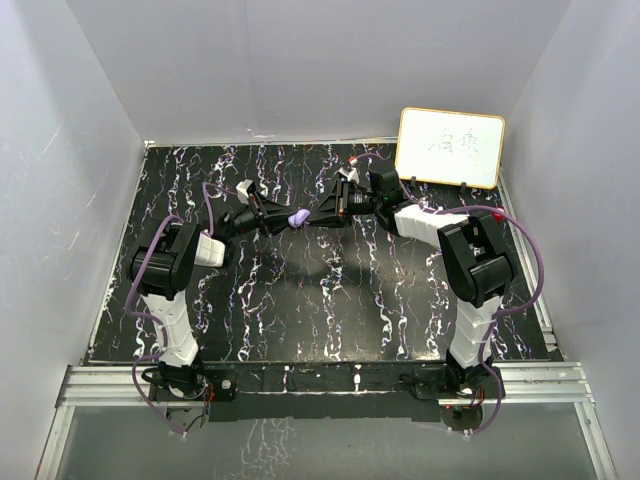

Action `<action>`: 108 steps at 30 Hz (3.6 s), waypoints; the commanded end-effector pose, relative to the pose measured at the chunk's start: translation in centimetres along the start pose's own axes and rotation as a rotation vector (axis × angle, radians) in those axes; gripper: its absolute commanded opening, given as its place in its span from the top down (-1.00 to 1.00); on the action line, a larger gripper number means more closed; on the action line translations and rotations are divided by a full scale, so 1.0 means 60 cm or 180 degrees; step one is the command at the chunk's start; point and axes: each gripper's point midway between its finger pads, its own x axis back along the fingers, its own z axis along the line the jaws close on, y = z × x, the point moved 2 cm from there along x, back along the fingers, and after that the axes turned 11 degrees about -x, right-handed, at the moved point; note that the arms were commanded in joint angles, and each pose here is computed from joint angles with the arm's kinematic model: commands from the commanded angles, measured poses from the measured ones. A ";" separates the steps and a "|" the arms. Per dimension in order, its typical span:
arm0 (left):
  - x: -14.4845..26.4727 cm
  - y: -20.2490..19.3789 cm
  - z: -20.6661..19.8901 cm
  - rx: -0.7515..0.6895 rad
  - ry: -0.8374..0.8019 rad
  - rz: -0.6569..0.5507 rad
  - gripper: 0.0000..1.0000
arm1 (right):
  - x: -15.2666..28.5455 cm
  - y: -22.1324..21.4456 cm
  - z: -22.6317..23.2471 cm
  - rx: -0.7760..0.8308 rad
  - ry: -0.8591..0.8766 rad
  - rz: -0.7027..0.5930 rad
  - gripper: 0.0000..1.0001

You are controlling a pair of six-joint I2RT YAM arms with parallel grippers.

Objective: Insert the wireless bluetooth earbuds into the charging case
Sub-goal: Place the earbud in the charging case.

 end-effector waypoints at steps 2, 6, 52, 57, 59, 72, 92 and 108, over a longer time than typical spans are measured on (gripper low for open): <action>0.001 -0.014 -0.026 -0.0193 -0.0141 0.0081 1.00 | -0.002 0.005 0.033 0.0227 0.0194 -0.0025 0.76; 0.000 -0.016 -0.025 -0.0193 -0.0141 0.0084 1.00 | -0.003 0.005 0.032 0.0190 0.0192 -0.0030 0.75; -0.009 -0.023 -0.026 -0.0148 -0.0220 0.0080 1.00 | -0.010 0.014 0.015 -0.0189 0.0226 -0.0128 0.65; -0.009 -0.022 -0.027 -0.0138 -0.0245 0.0074 1.00 | -0.010 0.015 0.011 -0.0201 0.0216 -0.0129 0.61; -0.009 -0.023 -0.026 -0.0132 -0.0247 0.0076 1.00 | -0.010 0.015 0.011 -0.0207 0.0215 -0.0127 0.60; -0.011 -0.023 -0.033 -0.0131 -0.0292 0.0076 1.00 | -0.012 0.015 0.003 -0.0240 0.0186 -0.0129 0.57; -0.008 -0.025 -0.039 -0.0097 -0.0357 0.0078 1.00 | -0.002 0.025 0.008 -0.0219 0.0201 -0.0210 0.57; -0.008 -0.024 -0.044 -0.0101 -0.0387 0.0079 1.00 | 0.011 0.035 0.009 -0.0217 0.0210 -0.0275 0.57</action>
